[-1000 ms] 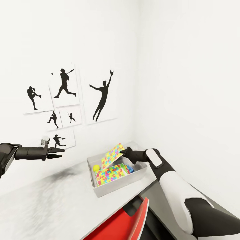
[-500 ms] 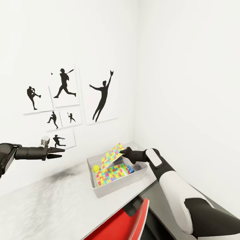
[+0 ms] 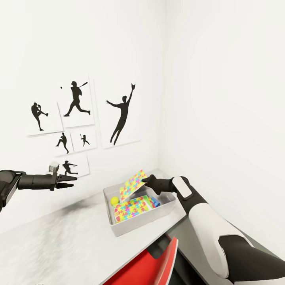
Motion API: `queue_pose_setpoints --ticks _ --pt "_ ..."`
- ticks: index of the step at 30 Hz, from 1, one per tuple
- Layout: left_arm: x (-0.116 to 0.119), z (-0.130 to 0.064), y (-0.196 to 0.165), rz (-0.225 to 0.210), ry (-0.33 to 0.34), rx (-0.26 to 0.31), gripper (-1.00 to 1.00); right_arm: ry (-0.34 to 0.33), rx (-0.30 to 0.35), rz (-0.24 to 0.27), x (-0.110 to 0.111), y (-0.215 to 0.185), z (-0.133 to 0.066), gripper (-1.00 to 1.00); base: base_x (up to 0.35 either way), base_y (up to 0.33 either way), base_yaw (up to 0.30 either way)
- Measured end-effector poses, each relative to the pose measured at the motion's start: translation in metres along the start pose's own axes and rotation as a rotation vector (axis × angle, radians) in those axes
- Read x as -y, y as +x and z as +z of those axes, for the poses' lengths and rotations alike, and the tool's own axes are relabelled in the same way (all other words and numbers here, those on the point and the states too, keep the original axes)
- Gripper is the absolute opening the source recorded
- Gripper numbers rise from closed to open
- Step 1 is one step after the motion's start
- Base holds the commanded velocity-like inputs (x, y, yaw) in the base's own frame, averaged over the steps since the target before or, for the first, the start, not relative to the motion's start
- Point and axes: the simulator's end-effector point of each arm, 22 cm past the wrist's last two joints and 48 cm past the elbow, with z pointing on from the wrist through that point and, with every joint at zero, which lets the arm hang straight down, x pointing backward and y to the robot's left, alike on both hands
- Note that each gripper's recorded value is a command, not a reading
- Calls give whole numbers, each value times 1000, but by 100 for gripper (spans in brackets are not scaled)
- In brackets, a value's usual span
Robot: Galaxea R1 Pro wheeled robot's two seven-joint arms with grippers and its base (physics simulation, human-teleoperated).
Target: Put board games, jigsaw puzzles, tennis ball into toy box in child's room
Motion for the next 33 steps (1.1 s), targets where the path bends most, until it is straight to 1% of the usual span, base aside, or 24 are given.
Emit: queue_pose_setpoints --ticks 5,8,12,17,33 --pt "0 0 0 0 -1 -1 100 -1 0 1 0 0 0 -100 29 0 235" --pt "0 0 0 0 -1 -1 100 -1 0 1 0 0 0 -100 6 0 118" --pt "0 0 0 0 -1 -1 100 -3 -1 1 -1 0 0 -100 27 0 30" --pt "0 0 0 0 -1 -2 100 -2 0 0 0 0 0 -100 137 0 5" --pt "0 0 0 2 -2 -2 100 -4 0 1 -1 0 0 -100 42 0 0"
